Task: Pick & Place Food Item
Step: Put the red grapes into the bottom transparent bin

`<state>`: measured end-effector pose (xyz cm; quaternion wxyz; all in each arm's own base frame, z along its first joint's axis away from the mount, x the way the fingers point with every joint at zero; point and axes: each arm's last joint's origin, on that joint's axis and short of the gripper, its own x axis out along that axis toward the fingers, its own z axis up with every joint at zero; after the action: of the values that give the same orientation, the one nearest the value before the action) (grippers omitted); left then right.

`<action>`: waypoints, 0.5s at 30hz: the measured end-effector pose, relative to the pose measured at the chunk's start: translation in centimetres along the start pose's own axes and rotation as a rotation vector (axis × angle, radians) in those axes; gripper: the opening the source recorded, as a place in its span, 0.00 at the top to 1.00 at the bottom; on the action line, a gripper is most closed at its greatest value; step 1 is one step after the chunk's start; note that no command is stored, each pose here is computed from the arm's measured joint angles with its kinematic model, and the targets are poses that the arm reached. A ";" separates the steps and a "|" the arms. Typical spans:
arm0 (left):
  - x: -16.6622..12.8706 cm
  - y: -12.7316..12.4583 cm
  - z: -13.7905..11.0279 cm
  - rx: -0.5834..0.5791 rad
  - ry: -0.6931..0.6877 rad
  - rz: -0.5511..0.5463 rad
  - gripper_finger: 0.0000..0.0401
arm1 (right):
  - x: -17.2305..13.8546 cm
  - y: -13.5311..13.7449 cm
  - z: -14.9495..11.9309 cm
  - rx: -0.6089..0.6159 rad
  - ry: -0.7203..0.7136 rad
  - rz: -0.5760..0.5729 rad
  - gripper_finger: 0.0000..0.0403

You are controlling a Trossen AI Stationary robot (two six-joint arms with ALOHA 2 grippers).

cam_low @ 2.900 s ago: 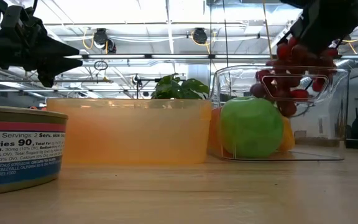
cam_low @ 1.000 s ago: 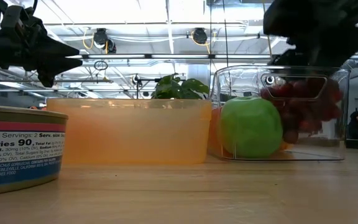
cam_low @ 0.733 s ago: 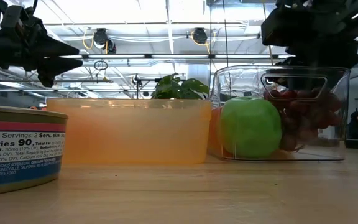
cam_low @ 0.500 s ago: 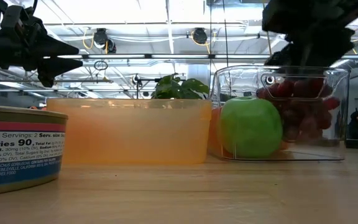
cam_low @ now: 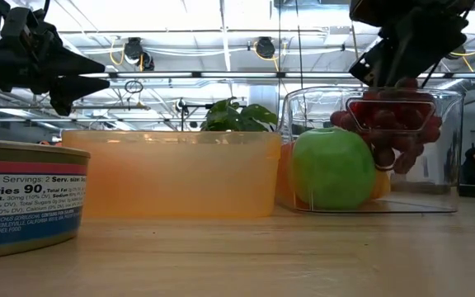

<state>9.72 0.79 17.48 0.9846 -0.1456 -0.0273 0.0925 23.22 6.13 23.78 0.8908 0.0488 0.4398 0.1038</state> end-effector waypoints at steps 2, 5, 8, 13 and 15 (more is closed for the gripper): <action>0.0 0.0 0.0 0.000 0.000 0.000 0.55 | 0.0 -0.1 0.0 0.006 0.001 -0.002 0.78; 0.0 0.0 0.0 0.000 0.000 0.000 0.56 | 0.0 -0.1 0.0 0.024 0.001 0.000 0.76; 0.0 0.0 0.0 0.000 0.000 0.000 0.58 | 0.0 -0.1 0.0 0.048 0.001 0.001 0.70; 0.0 0.0 0.0 0.000 0.000 0.000 0.59 | 0.1 0.3 0.5 0.045 -0.047 0.041 0.59; 0.0 0.0 0.0 0.000 0.000 0.000 0.58 | 0.5 0.5 0.5 0.027 -0.041 0.053 0.58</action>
<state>9.72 0.79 17.48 0.9846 -0.1456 -0.0273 0.0925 23.86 6.74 23.82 0.8957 0.0745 0.4214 0.1204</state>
